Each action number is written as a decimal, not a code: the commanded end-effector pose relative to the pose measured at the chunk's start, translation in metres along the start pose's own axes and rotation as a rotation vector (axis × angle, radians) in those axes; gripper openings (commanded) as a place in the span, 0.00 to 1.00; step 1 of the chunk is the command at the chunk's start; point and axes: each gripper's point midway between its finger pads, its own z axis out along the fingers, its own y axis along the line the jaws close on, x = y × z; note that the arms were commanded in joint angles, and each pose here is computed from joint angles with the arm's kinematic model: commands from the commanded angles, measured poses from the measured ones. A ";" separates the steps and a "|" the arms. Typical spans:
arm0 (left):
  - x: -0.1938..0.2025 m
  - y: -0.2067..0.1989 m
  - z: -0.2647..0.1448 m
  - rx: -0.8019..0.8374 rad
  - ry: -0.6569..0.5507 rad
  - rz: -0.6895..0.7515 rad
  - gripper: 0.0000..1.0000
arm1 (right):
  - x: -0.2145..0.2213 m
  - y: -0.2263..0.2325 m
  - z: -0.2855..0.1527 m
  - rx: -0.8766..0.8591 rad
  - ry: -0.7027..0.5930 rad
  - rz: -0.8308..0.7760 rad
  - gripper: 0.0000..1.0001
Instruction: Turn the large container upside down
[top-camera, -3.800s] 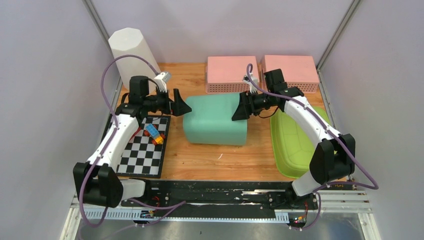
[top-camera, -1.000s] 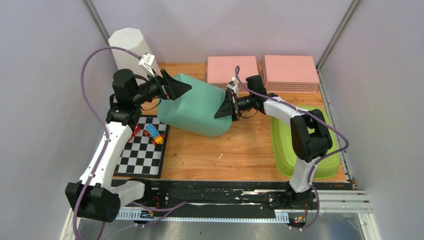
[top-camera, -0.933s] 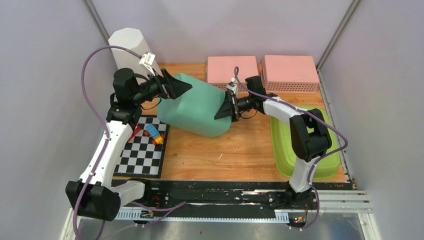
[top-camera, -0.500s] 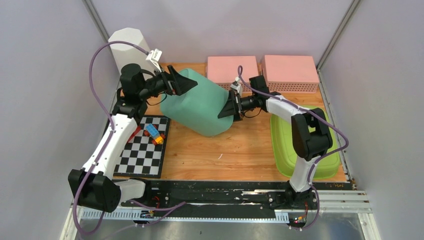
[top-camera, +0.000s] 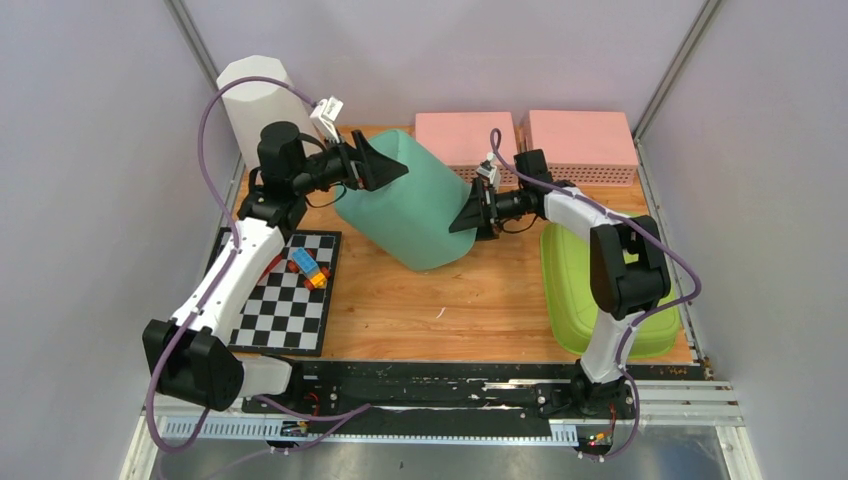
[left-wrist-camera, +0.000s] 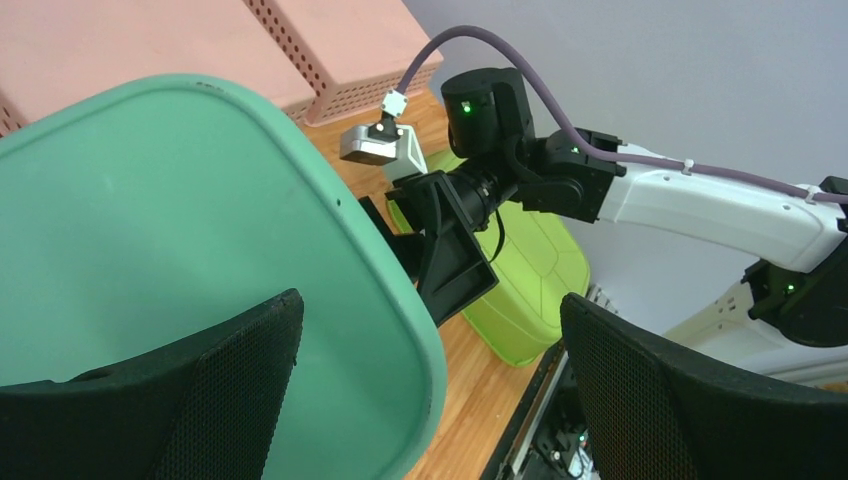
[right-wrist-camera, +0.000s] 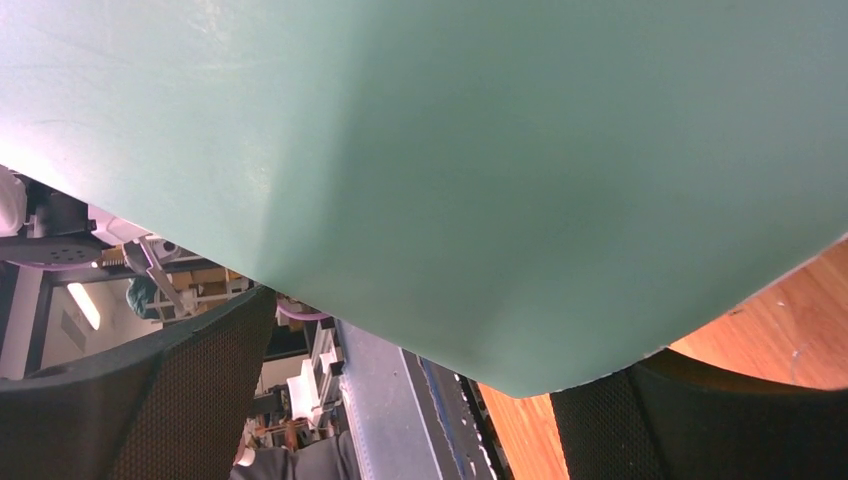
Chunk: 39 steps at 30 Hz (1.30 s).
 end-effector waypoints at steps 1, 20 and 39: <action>0.014 0.000 0.007 0.012 0.064 -0.023 1.00 | -0.010 0.002 -0.013 0.019 -0.035 -0.061 1.00; 0.031 -0.009 0.027 0.064 0.124 -0.019 1.00 | -0.003 -0.018 -0.022 0.079 -0.056 -0.085 1.00; 0.028 -0.028 0.045 0.107 0.151 0.018 1.00 | -0.001 -0.015 -0.031 0.020 -0.057 -0.051 1.00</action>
